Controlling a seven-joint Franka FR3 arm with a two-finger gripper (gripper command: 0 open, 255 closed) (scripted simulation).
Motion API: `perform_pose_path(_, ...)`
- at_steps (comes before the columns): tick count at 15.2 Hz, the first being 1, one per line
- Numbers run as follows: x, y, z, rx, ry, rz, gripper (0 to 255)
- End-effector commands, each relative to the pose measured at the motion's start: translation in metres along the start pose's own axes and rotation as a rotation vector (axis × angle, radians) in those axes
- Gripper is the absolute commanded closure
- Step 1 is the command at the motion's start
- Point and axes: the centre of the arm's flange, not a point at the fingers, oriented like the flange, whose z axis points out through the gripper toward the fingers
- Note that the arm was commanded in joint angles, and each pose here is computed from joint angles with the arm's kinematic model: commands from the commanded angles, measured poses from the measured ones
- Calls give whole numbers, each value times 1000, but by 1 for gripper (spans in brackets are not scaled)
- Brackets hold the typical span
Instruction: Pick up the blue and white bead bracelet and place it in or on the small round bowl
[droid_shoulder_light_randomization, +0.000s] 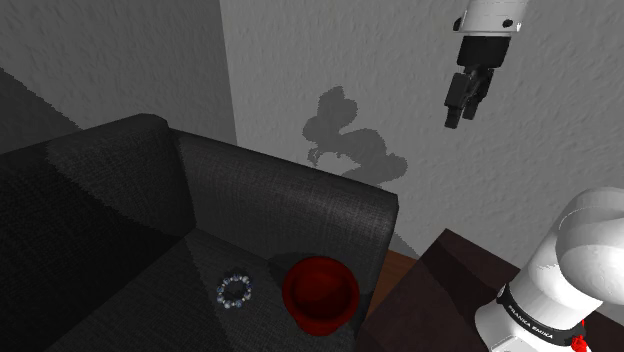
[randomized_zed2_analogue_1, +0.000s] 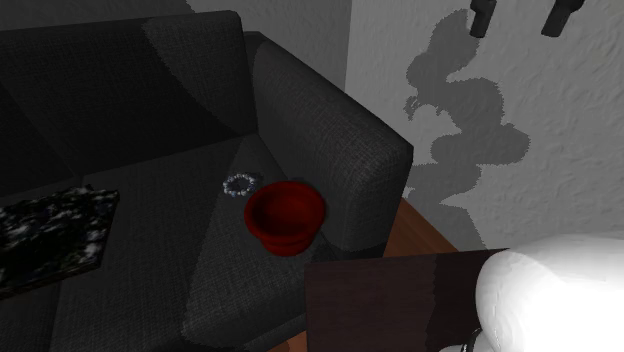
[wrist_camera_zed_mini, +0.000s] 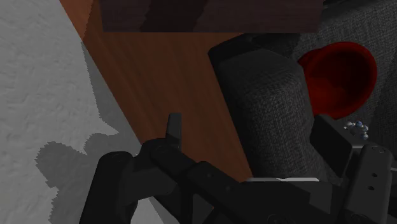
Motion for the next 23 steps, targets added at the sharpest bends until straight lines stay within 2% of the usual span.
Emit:
perform_pose_path(1,0,0,0,0,0,0,0)
perform_pose_path(23,128,-197,179,-30,-24,33,0)
